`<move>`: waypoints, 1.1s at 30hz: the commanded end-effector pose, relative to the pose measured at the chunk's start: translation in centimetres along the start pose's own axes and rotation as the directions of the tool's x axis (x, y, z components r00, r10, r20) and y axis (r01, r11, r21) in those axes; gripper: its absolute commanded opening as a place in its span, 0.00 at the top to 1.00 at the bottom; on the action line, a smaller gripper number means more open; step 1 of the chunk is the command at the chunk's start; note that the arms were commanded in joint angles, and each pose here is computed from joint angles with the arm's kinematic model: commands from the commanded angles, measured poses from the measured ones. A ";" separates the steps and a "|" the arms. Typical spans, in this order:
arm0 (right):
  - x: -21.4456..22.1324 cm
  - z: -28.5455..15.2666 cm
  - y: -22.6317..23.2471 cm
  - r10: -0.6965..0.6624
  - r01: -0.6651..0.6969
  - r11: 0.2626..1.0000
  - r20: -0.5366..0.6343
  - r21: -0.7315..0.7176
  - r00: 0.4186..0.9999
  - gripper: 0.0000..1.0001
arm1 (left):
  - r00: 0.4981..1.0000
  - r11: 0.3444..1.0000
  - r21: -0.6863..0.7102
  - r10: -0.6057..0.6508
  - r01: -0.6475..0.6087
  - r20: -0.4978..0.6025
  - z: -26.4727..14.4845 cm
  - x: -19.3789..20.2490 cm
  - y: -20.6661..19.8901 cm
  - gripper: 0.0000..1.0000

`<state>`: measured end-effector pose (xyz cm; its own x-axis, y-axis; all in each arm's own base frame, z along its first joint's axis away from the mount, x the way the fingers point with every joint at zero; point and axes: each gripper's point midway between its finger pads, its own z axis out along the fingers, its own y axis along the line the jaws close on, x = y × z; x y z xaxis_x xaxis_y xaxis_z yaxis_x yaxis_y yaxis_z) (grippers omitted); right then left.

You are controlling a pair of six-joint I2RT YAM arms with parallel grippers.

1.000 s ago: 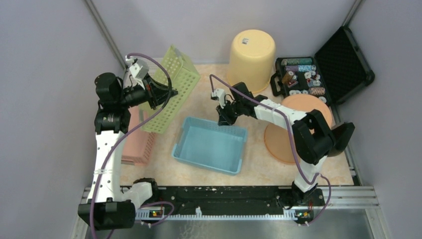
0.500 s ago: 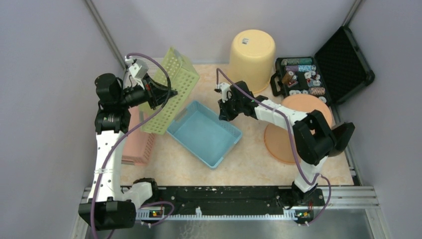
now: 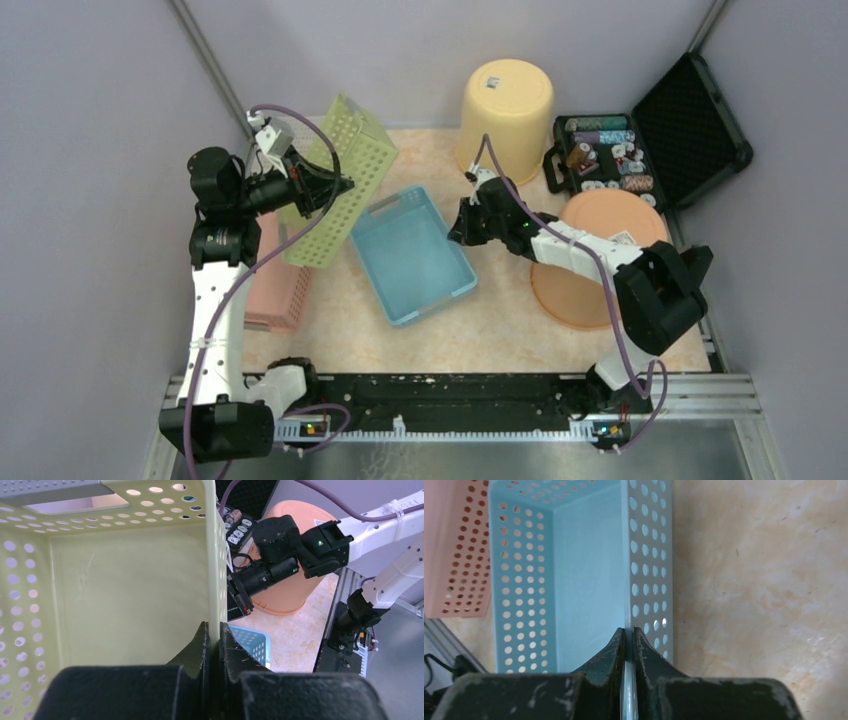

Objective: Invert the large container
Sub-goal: Adjust the container at the center of the board.

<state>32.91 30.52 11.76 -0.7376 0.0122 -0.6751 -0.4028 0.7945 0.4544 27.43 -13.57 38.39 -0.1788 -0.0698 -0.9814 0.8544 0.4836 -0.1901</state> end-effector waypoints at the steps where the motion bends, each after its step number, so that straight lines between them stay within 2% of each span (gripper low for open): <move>1: -1.0 -0.7 3.7 0.155 -0.145 0.982 0.075 -0.124 0.985 1.00 | 0.996 0.997 0.006 0.079 -0.080 0.034 0.0 -1.6 0.0 1.00; 2: -0.4 -0.4 4.3 0.157 -0.148 0.979 0.053 -0.139 0.986 0.99 | 0.996 0.997 0.004 0.078 -0.078 0.034 0.0 -1.6 0.1 1.00; 8: 2.5 0.7 6.9 0.125 -0.133 0.968 -0.051 -0.212 0.991 0.74 | 0.997 0.997 -0.003 0.076 -0.076 0.032 0.1 -1.6 0.4 1.00; 14: 3.6 0.4 9.0 0.089 -0.113 0.959 -0.102 -0.261 0.991 0.60 | 0.997 0.997 -0.006 0.075 -0.075 0.029 0.1 -1.5 0.6 1.00; 27: 6.9 0.0 14.3 -0.026 -0.066 0.895 -0.201 -0.442 0.979 0.59 | 0.995 0.996 -0.006 0.092 -0.092 0.028 0.0 -1.6 0.3 1.00; 33: 8.0 0.3 15.8 -0.092 -0.018 0.885 -0.212 -0.466 0.973 0.59 | 0.995 0.995 -0.001 0.095 -0.095 0.030 -0.1 -1.7 0.1 1.00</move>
<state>20.82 41.20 10.90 -0.8471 -0.1759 -0.5015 -0.5158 0.4995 0.6960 28.12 -13.44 37.85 -0.1936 -0.0688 -0.9787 0.8491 0.4880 -0.2023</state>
